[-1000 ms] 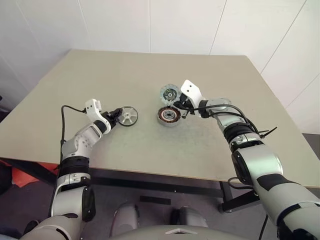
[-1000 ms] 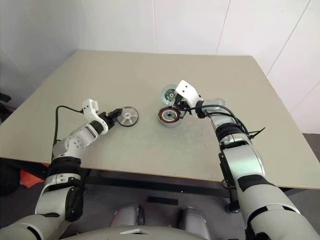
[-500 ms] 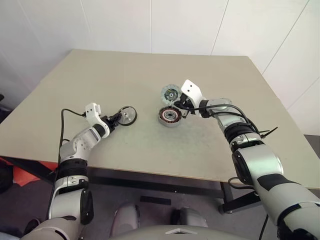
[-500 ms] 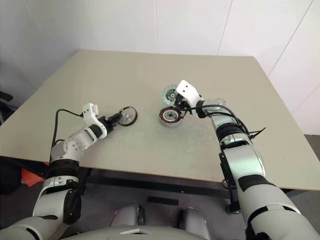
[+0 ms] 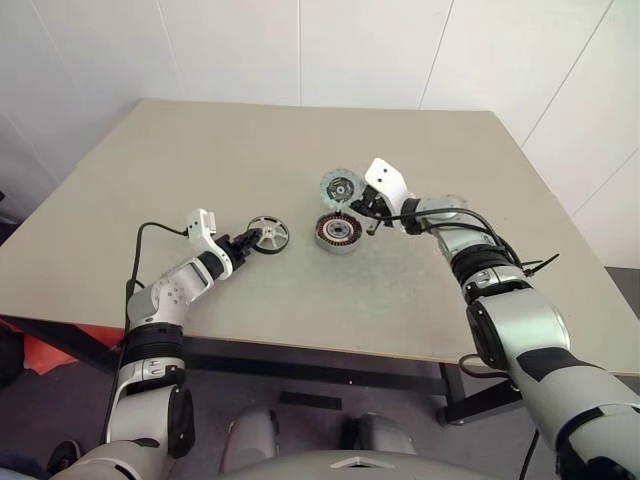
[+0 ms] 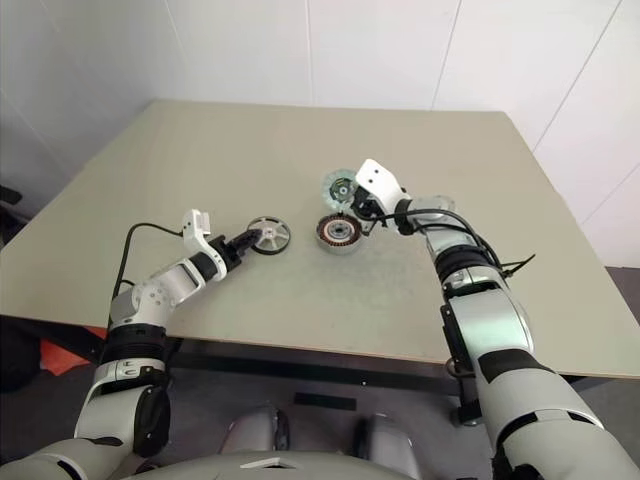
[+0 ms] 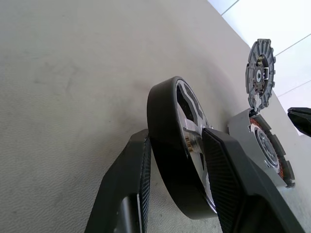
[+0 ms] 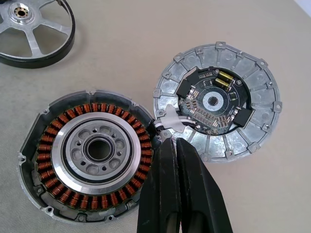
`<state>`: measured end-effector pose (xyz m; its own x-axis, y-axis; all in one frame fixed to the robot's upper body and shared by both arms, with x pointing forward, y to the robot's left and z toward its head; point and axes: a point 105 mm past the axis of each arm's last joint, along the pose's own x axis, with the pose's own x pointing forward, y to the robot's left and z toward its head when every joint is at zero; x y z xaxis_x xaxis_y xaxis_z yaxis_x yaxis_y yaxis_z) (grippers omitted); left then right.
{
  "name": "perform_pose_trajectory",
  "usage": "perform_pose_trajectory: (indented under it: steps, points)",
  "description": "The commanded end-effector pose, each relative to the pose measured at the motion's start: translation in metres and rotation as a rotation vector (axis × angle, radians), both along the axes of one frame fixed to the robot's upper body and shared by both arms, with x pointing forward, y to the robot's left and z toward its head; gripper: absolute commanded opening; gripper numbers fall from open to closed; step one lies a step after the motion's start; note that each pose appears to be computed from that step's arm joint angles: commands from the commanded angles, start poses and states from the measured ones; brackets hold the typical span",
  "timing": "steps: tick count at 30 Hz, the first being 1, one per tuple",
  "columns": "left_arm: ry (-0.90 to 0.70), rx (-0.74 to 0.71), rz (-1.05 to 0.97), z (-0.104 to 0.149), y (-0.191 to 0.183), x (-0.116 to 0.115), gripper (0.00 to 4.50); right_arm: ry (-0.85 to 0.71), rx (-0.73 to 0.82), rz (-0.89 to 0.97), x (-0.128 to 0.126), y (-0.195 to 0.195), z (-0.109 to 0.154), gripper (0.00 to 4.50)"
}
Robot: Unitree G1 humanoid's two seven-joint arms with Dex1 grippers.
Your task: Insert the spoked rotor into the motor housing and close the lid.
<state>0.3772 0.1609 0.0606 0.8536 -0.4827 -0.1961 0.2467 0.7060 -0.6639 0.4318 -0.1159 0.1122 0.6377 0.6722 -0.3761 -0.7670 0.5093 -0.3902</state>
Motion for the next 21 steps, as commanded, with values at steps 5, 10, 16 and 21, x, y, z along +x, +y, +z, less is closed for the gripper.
perform_pose_trajectory:
  steps: [5, 10, 16, 21]
  points:
    - [-0.073, -0.033, -0.022, 0.017, -0.001, 0.0, 0.95, -0.114, 0.032, -0.001, 0.008, 0.002, 0.035, 0.0]
    - [-0.08, -0.077, -0.047, 0.021, -0.005, -0.004, 0.44, -0.157, 0.032, -0.051, 0.014, -0.01, 0.049, 0.0]
    - [-0.073, -0.122, -0.058, 0.023, -0.009, -0.004, 0.44, -0.209, 0.013, -0.112, 0.02, -0.027, 0.065, 0.0]
    - [-0.117, -0.481, -0.072, 0.06, -0.025, 0.002, 0.44, -0.236, -0.012, -0.22, 0.026, -0.05, 0.071, 0.0]
